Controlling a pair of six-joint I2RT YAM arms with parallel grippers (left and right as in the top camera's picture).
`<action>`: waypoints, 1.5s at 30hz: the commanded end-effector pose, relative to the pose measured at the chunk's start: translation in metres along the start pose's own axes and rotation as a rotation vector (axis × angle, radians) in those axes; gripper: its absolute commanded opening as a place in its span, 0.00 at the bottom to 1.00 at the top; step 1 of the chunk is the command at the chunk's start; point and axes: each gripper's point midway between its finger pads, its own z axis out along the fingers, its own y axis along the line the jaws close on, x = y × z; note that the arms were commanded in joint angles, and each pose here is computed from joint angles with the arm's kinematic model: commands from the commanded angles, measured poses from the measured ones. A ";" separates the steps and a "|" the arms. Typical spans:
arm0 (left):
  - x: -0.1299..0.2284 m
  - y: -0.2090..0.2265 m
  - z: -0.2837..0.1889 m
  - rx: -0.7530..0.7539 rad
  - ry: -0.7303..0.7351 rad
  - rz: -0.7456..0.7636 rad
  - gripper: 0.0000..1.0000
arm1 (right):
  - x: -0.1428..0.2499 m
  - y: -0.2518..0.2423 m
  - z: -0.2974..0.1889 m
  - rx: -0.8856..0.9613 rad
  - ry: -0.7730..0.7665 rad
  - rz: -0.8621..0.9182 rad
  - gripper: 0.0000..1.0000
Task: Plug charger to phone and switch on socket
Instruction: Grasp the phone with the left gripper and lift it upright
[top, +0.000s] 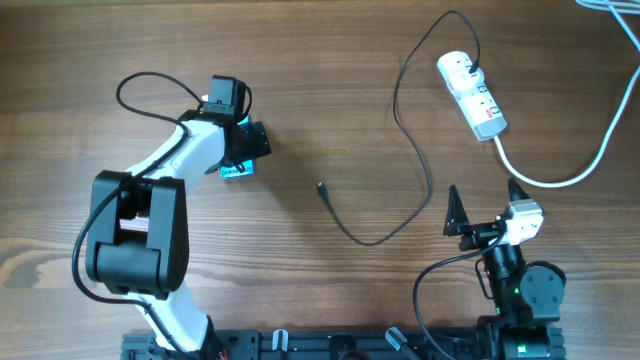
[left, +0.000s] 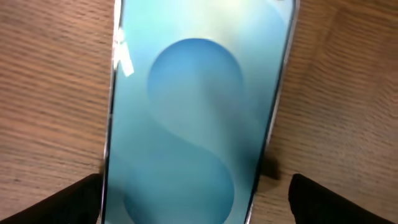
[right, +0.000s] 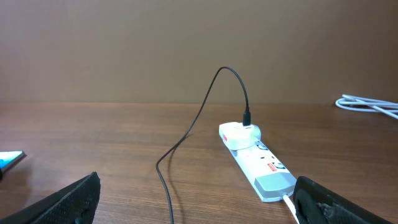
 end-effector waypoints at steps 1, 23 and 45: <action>0.028 -0.012 0.019 0.083 0.109 0.071 1.00 | -0.002 -0.001 0.000 0.004 -0.010 -0.009 1.00; 0.095 -0.005 0.001 0.076 0.414 -0.067 0.72 | -0.002 -0.001 0.000 0.004 -0.010 -0.009 1.00; 0.081 -0.010 0.006 0.093 0.349 -0.068 1.00 | -0.002 -0.001 0.000 0.004 -0.010 -0.009 1.00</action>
